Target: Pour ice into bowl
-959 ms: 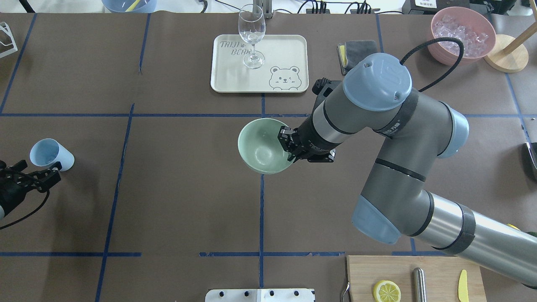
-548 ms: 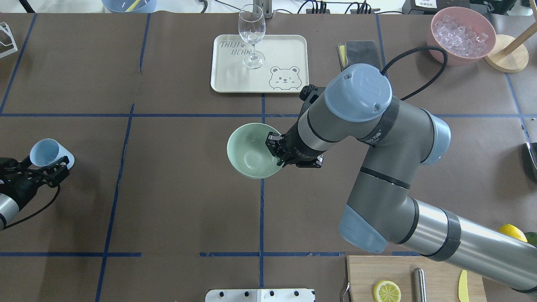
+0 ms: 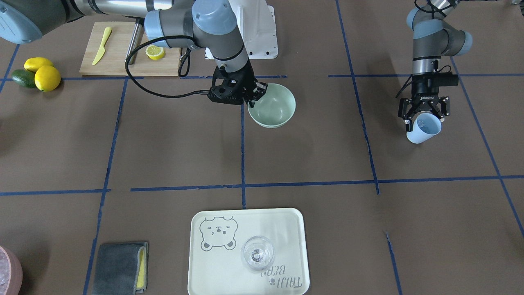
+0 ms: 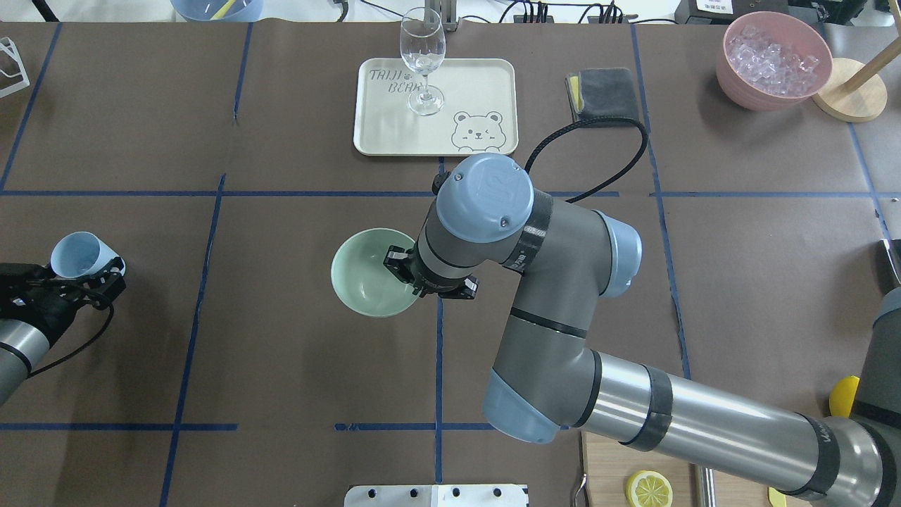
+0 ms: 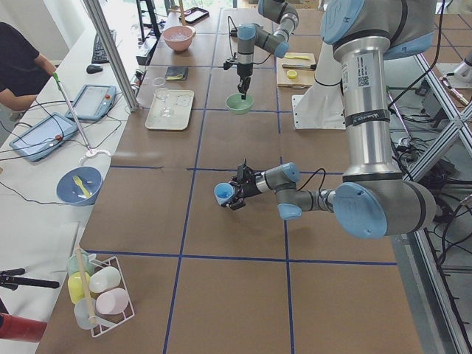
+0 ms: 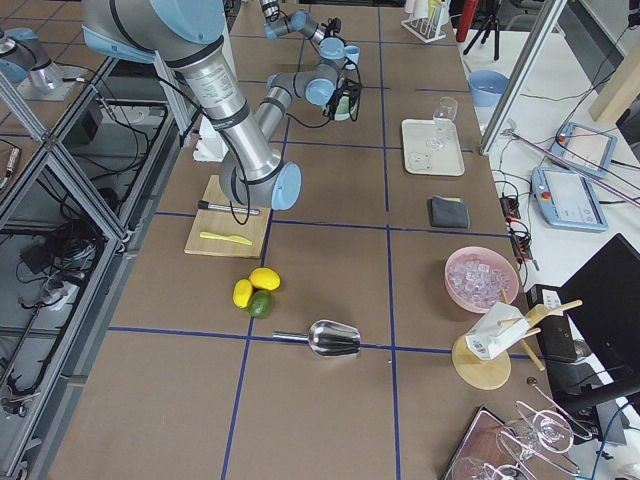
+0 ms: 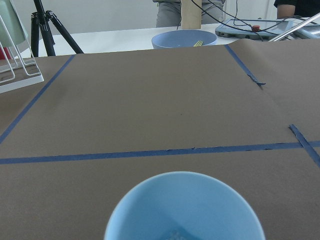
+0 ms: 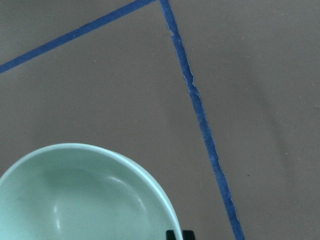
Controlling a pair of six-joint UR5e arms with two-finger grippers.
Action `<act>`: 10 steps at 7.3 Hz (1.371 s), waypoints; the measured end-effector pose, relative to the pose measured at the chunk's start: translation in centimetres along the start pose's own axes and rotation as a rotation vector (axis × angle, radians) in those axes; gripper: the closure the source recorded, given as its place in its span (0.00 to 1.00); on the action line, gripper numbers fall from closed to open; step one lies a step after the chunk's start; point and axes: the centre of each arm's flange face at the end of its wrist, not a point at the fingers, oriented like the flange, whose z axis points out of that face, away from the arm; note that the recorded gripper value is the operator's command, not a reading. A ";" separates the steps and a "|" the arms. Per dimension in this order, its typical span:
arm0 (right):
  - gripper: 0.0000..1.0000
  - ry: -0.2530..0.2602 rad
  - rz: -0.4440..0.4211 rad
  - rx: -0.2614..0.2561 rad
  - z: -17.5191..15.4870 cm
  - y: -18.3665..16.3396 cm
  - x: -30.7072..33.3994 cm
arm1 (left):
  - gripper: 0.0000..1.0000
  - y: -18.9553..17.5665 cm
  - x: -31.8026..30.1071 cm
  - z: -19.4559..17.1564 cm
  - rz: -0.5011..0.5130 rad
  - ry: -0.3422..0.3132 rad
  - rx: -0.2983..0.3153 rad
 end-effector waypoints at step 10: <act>0.00 0.010 -0.044 0.122 7.6 1.6 -8.6 | 1.00 -8.5 3.4 -2.8 0.073 0.071 0.112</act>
